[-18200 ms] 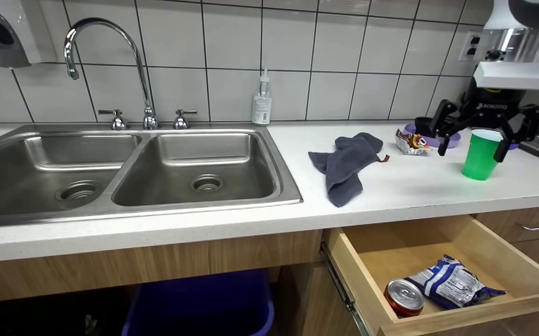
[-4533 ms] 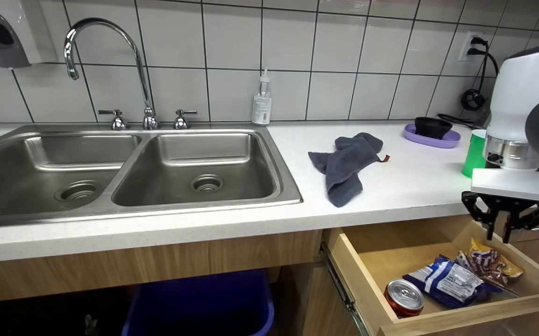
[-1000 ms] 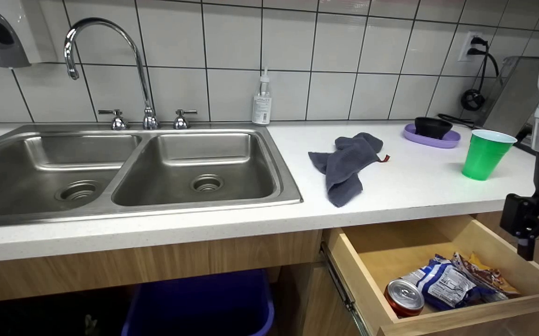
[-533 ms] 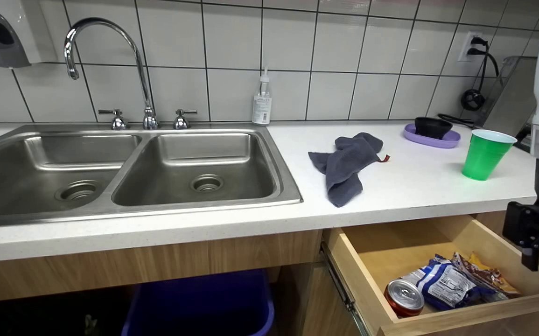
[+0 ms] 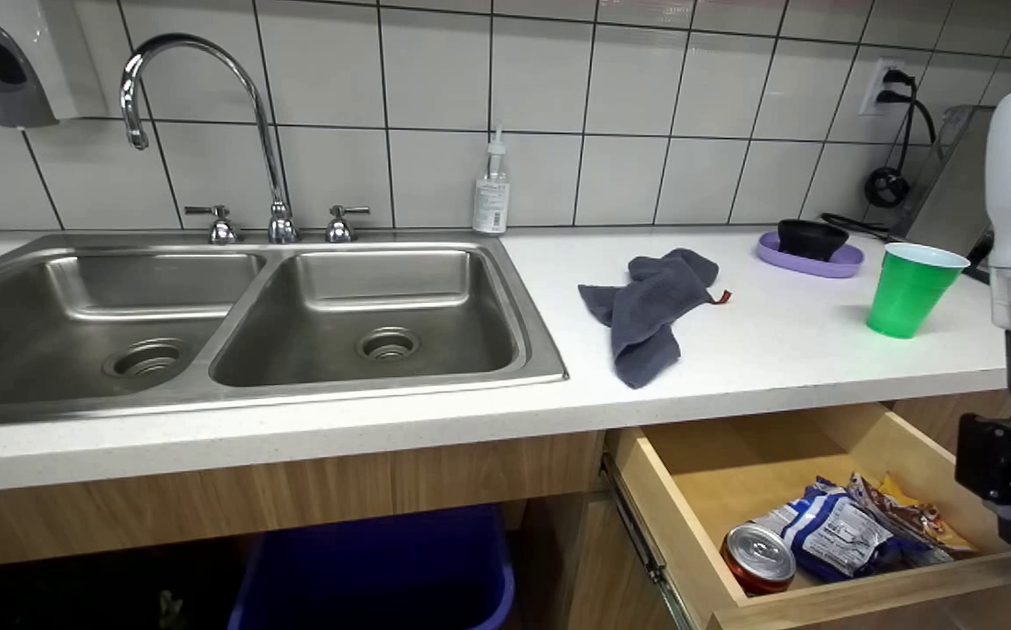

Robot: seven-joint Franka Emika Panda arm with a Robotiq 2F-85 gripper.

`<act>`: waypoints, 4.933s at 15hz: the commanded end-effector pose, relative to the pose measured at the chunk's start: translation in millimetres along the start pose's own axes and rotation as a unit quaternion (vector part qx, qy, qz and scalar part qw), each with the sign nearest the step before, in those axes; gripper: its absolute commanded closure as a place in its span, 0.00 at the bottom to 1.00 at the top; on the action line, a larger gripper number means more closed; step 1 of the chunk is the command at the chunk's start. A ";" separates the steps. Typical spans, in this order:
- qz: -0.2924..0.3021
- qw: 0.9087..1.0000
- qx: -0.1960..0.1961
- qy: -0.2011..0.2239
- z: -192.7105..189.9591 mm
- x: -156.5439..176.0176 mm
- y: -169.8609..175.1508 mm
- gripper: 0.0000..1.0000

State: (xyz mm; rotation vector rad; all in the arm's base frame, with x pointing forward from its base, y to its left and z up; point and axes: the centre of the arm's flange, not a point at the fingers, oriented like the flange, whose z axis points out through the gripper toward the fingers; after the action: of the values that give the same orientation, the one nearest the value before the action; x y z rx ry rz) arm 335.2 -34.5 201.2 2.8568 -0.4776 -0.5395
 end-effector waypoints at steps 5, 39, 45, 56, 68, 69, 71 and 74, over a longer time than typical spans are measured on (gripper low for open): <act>-0.006 0.998 -0.019 -0.052 31.6 -9.5 -2.4 0.00; 0.015 0.998 0.004 0.054 52.8 40.1 -21.7 0.00; 0.027 0.997 0.011 0.078 42.2 59.2 -27.8 0.00; 0.027 0.995 0.011 0.093 28.9 87.2 -35.1 0.00; 0.023 0.994 0.008 0.104 16.8 115.0 -35.5 0.00; 0.023 0.994 0.007 0.104 15.8 117.7 -35.9 0.00; 0.021 0.994 0.006 0.107 13.7 122.3 -36.6 0.00; 0.019 0.994 0.005 0.110 11.8 129.4 -38.0 0.00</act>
State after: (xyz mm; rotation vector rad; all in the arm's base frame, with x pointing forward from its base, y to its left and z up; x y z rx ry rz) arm 429.1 -36.3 141.4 2.8740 -0.4904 -0.2389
